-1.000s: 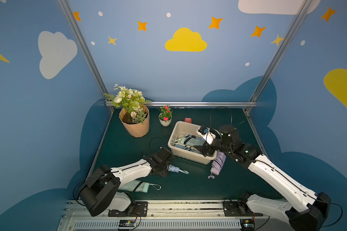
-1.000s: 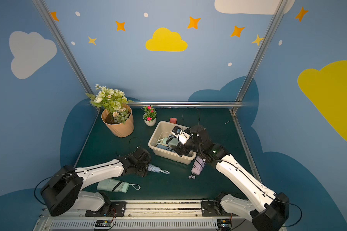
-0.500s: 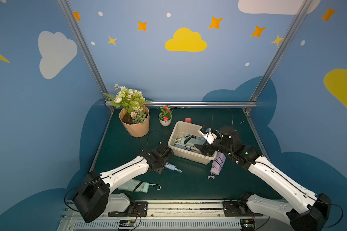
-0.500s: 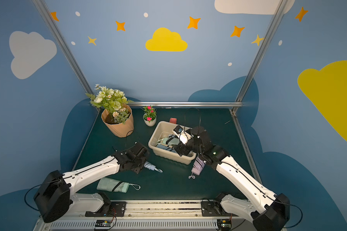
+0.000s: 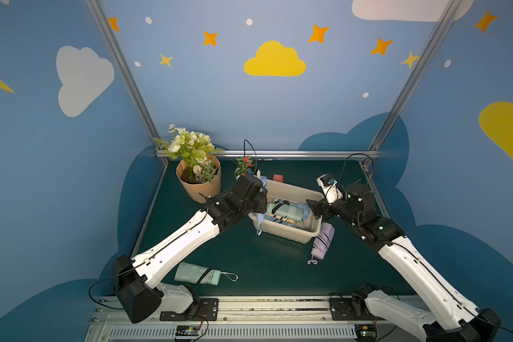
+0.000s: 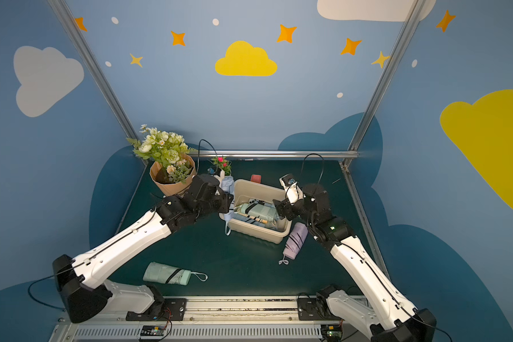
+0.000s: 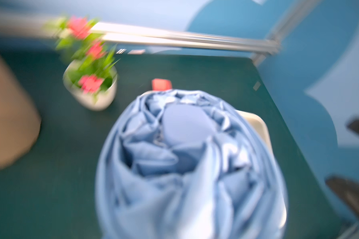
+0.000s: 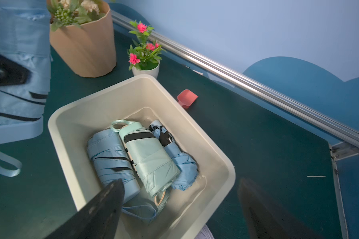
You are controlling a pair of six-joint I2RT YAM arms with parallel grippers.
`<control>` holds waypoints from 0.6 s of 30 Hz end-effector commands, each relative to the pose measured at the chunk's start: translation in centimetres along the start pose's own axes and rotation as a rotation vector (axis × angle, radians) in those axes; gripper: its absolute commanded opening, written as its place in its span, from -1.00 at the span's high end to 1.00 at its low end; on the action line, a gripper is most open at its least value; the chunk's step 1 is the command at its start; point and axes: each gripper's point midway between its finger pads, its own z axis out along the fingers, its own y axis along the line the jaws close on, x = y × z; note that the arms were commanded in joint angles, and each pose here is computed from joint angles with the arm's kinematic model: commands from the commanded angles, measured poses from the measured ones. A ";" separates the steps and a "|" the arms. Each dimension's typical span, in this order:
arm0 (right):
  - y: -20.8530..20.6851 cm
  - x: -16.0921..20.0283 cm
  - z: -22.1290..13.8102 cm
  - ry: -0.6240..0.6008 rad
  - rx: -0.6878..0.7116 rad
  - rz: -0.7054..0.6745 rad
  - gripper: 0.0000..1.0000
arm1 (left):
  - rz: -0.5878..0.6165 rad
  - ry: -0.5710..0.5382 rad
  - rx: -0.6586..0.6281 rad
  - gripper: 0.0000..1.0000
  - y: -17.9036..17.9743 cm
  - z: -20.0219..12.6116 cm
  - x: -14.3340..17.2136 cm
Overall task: Put the umbrella into the storage box
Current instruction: Pick up the umbrella from the center of the board, then place the umbrella in the storage box.
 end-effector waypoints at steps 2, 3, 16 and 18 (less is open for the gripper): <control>-1.6 -0.1 -1.9 -0.015 0.044 0.040 -0.84 | 0.623 0.046 0.188 0.95 -4.1 1.3 -1.0; -1.8 -0.2 -2.4 -0.019 0.054 0.041 -0.84 | 0.709 0.068 0.204 0.95 -4.5 1.8 -1.1; -3.0 0.7 -7.3 -0.044 0.154 0.055 -0.82 | 1.469 0.328 0.148 0.88 -4.1 10.3 2.9; -3.0 0.8 -7.4 -0.042 0.154 0.055 -0.81 | 1.516 0.371 0.115 0.86 -3.6 11.9 3.7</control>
